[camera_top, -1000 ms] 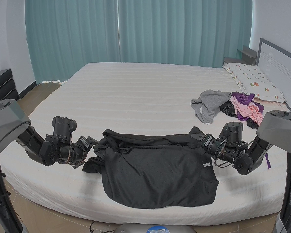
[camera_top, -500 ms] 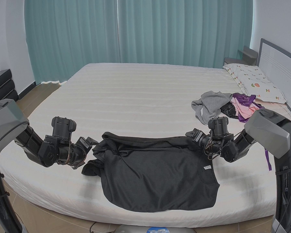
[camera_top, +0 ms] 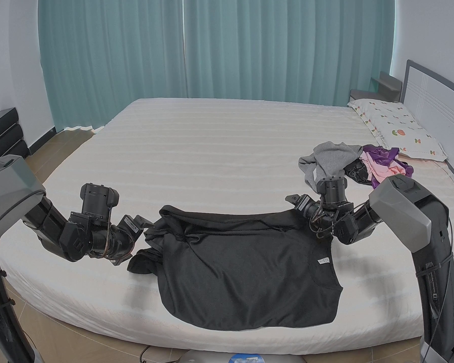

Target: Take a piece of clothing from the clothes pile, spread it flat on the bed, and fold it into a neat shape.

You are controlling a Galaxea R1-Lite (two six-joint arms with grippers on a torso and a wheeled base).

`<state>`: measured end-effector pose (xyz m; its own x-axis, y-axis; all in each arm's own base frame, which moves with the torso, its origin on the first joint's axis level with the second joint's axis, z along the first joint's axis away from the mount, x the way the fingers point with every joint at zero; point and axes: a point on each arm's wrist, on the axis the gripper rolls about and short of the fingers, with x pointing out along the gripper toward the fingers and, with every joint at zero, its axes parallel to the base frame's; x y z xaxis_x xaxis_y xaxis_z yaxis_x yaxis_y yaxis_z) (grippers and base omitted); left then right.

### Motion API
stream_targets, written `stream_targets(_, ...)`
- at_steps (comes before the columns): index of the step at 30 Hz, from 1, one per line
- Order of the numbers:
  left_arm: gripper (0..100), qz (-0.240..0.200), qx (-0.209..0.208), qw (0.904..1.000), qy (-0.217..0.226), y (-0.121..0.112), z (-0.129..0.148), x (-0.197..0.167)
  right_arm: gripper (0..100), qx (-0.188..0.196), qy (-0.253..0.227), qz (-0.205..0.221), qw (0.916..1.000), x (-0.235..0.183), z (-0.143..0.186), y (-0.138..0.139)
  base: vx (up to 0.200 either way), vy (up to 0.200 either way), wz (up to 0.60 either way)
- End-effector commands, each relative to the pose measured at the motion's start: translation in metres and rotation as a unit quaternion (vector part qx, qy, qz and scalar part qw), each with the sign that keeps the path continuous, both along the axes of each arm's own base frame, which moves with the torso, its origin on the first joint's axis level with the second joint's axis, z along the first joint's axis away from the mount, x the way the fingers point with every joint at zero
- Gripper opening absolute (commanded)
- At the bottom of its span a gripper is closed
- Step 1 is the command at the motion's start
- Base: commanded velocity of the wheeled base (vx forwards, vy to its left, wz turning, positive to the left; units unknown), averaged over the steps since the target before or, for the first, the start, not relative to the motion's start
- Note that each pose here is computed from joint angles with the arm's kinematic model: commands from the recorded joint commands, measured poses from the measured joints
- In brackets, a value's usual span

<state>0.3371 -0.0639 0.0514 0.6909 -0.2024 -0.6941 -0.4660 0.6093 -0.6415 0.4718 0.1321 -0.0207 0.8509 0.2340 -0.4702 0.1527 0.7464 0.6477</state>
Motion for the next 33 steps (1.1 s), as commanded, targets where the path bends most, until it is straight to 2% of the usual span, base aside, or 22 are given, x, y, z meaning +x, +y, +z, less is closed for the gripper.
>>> stream_targets(1, 100, 0.0, -0.001, 1.0, -0.004, 0.0, -0.001, 0.001, 100, 0.032, -0.079, -0.014, 0.9963, 0.032, 0.003, 0.0, 0.0, 0.0, 0.0)
stream_targets(3, 100, 0.001, -0.001, 1.0, -0.007, 0.0, -0.001, 0.002, 100, 0.038, -0.102, -0.019, 0.9939, 0.04, 0.007, -0.001, 0.0, 0.0, 0.0)
stream_targets(4, 100, 0.001, -0.001, 0.9999, -0.011, 0.0, -0.001, 0.002, 100, 0.044, -0.148, -0.041, 0.9871, 0.055, 0.017, -0.006, 0.0, 0.0, 0.0)
stream_targets(7, 100, 0.006, -0.006, 0.9998, -0.016, -0.001, -0.002, 0.003, 100, 0.039, -0.172, -0.07, 0.9817, 0.065, 0.022, -0.01, 0.0, 0.0, 0.0)
stream_targets(11, 100, 0.011, -0.014, 0.9992, -0.036, -0.002, -0.002, 0.01, 100, 0.03, -0.154, -0.078, 0.9845, 0.059, 0.015, -0.015, 0.0, 0.0, 0.0)
stream_targets(15, 100, 0.008, -0.012, 0.9986, -0.051, -0.004, 0.001, 0.013, 100, 0.022, -0.138, -0.08, 0.9869, 0.048, 0.023, -0.025, 0.0, 0.0, 0.0)
stream_targets(20, 100, 0.009, -0.011, 0.9958, -0.09, -0.013, 0.018, 0.029, 100, 0.025, -0.106, -0.059, 0.9923, 0.01, 0.044, -0.039, 0.0, 0.0, 0.0)
stream_targets(24, 100, 0.002, -0.012, 0.9944, -0.105, -0.021, 0.025, 0.044, 100, 0.032, -0.089, -0.037, 0.9948, -0.024, 0.052, -0.046, 0.0, 0.0, 0.0)
stream_targets(29, 100, -0.01, -0.007, 0.9947, -0.103, -0.03, 0.024, 0.06, 100, 0.034, -0.082, -0.036, 0.9954, -0.056, 0.055, -0.059, 0.0, 0.0, 0.0)
stream_targets(33, 100, -0.027, 0.006, 0.9961, -0.084, -0.043, 0.008, 0.074, 100, 0.035, -0.072, -0.033, 0.9962, -0.079, 0.053, -0.066, 0.0, 0.0, 0.0)
